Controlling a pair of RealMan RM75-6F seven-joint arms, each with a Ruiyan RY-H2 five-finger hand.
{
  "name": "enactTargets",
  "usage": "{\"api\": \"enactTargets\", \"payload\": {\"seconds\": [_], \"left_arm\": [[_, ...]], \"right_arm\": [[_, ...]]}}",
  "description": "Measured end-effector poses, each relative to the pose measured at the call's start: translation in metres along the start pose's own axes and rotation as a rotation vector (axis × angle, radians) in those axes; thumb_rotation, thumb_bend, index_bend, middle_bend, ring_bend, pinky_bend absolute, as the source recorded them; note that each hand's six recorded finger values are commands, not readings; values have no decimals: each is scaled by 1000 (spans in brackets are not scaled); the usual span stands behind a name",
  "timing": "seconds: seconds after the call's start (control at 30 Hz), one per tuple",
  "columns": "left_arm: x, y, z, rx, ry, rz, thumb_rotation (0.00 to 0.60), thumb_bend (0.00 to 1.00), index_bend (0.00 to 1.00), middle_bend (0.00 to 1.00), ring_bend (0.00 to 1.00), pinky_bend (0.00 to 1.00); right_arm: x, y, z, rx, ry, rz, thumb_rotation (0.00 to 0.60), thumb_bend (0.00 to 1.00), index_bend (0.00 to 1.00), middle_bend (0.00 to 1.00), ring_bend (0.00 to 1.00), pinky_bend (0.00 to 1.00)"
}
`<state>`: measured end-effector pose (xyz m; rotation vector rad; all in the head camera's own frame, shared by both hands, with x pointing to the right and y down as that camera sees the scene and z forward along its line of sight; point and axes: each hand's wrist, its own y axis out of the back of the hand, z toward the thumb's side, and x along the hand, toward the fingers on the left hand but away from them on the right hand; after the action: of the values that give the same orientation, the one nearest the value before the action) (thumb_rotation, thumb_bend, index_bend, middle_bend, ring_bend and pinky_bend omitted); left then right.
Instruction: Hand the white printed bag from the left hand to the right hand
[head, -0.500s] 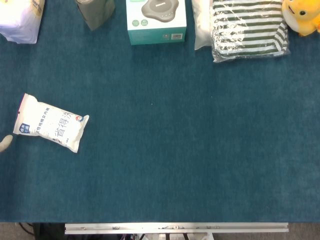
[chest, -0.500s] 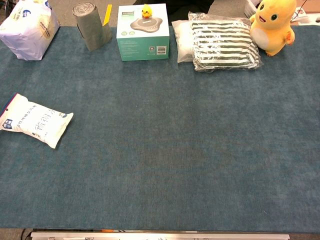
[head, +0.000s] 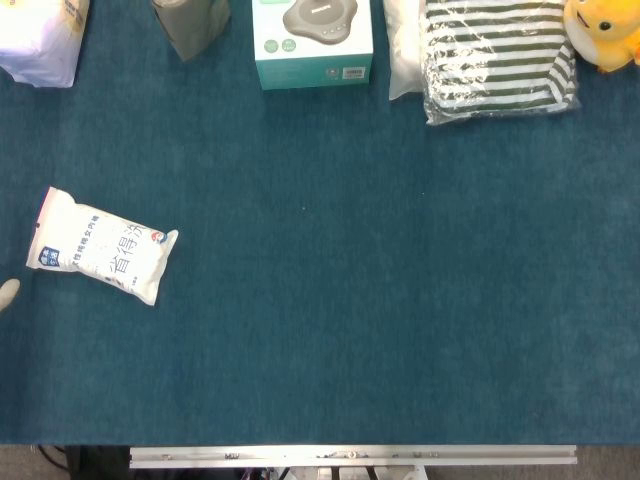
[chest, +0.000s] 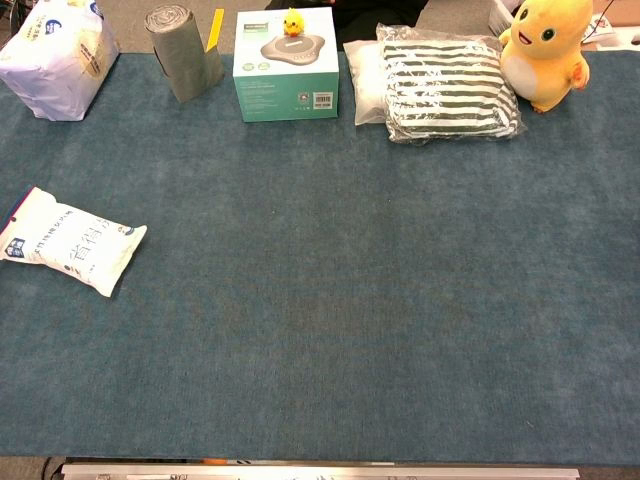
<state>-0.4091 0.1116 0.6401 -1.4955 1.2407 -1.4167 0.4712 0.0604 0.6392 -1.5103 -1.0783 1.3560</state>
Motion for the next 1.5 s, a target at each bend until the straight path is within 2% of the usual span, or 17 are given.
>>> {"api": "enactTargets", "payload": {"seconds": [0.13, 0.33, 0.5, 0.97, 1.23, 1.5], "left_arm": [[-2, -5, 10, -36, -26, -32, 600, 160, 129, 79, 164, 415], [-2, -16, 39, -71, -118, -120, 600, 160, 43, 0, 58, 294], [5, -25, 53, -60, -163, -169, 600, 158, 0, 0, 1, 203], [39, -54, 72, 100, -246, -253, 600, 158, 0, 0, 0, 154], [54, -65, 69, 206, -258, -283, 600, 158, 0, 0, 0, 154], [56, -68, 59, 304, -260, -301, 600, 158, 0, 0, 0, 154]], "right_arm": [[-2, 8, 6, -6, 16, -19, 600, 98, 176, 346, 332, 333], [-6, 27, 15, -4, 40, -55, 600, 98, 176, 346, 332, 333], [-8, 31, 16, 3, 37, -56, 600, 98, 176, 346, 332, 333], [5, 22, 3, 5, -11, -28, 600, 99, 176, 346, 332, 333], [12, 19, -4, 2, -33, -17, 600, 99, 176, 346, 332, 333], [11, 12, -2, -5, -27, -2, 600, 99, 176, 346, 332, 333]]}}
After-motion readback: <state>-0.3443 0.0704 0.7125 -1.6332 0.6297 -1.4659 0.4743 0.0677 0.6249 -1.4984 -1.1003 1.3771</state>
